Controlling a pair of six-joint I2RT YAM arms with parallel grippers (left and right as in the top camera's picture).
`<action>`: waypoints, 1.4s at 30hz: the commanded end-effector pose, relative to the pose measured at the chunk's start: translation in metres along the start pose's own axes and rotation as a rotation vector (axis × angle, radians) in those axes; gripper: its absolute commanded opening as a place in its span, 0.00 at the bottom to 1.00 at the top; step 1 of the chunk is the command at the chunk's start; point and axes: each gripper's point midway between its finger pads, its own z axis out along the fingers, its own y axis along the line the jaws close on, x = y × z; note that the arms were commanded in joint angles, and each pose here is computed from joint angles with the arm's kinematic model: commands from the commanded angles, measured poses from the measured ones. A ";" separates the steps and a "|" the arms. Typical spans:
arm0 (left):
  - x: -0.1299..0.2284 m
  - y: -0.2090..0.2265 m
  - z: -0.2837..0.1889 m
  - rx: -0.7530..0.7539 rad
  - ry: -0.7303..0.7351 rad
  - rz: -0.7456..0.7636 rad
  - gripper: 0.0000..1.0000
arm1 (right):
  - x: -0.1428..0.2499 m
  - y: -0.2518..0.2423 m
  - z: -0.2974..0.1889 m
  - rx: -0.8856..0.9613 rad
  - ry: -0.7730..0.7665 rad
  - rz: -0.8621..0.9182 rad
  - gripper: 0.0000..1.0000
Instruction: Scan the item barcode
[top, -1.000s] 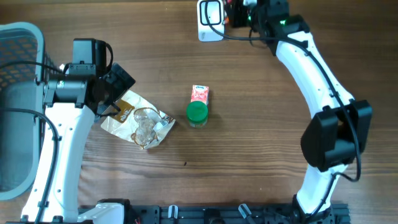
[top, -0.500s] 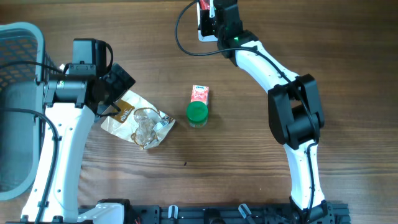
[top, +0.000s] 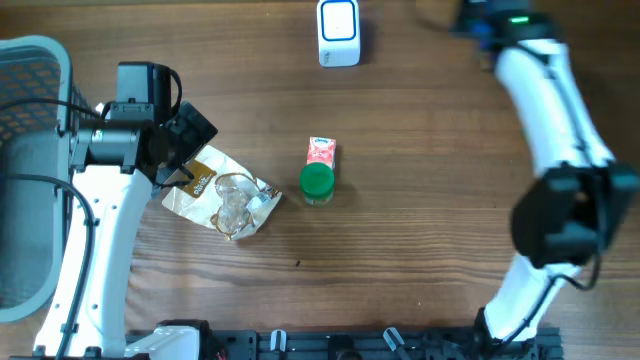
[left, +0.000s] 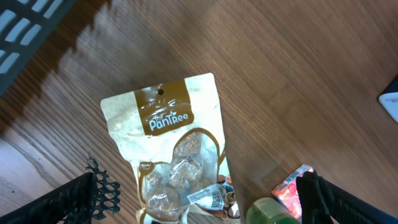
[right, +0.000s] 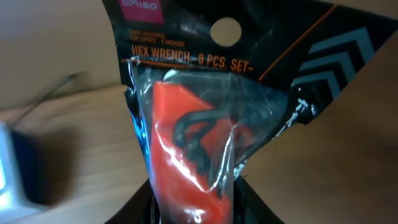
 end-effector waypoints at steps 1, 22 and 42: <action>-0.002 0.001 0.000 -0.003 -0.003 0.011 1.00 | 0.030 -0.098 0.008 0.158 0.147 0.103 0.05; -0.002 0.001 0.000 -0.003 -0.003 0.011 1.00 | 0.227 -0.440 0.044 0.620 0.324 0.622 0.34; -0.002 0.001 0.000 -0.003 -0.003 0.011 1.00 | -0.015 -0.063 -0.164 -0.878 -0.023 0.400 1.00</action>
